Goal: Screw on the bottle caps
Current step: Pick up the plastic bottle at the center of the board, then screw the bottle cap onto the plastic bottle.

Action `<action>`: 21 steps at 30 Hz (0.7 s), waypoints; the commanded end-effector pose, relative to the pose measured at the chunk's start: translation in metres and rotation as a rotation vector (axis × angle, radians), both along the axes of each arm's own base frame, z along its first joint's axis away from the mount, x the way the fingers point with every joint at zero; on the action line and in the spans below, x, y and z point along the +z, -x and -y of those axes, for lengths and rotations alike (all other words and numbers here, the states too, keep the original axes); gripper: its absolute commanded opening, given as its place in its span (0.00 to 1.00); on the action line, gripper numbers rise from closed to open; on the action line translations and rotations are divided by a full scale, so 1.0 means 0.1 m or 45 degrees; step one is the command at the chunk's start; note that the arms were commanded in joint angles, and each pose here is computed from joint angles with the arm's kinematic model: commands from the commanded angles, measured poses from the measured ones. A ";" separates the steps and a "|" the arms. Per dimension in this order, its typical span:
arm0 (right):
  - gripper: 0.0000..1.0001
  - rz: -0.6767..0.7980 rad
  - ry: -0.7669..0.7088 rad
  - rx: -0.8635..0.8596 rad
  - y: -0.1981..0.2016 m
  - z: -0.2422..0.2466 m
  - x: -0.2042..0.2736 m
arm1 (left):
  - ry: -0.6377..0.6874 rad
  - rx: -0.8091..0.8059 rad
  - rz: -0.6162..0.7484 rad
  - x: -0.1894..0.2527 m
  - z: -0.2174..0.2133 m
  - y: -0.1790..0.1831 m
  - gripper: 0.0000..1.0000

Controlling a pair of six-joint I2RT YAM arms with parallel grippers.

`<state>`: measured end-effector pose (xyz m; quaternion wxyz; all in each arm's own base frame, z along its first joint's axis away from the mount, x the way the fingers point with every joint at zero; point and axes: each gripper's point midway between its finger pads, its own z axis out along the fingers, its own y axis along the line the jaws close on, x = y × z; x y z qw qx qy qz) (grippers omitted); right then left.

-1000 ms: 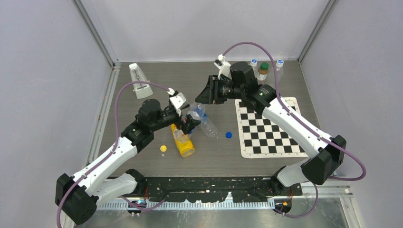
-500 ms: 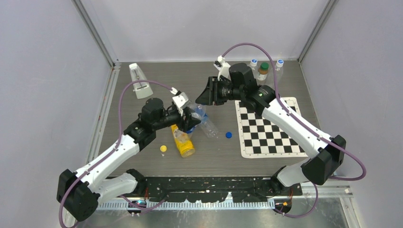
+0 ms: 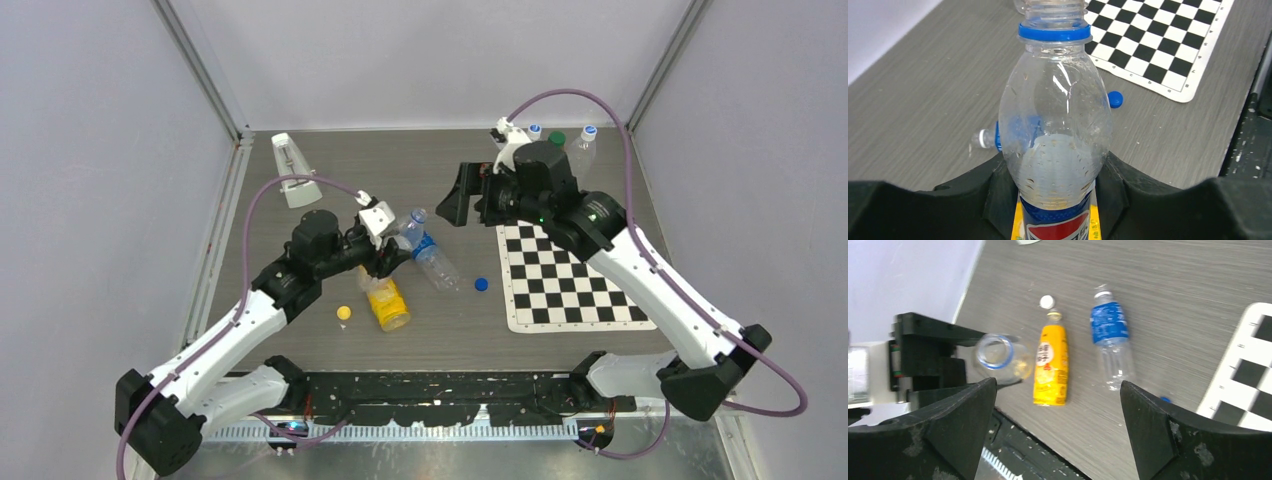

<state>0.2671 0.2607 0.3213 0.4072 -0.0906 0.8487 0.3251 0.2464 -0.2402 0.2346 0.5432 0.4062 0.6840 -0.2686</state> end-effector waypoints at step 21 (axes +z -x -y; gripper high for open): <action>0.95 -0.439 0.611 -0.154 0.22 0.64 -1.65 | -0.156 -0.053 0.474 0.16 -0.23 0.04 0.42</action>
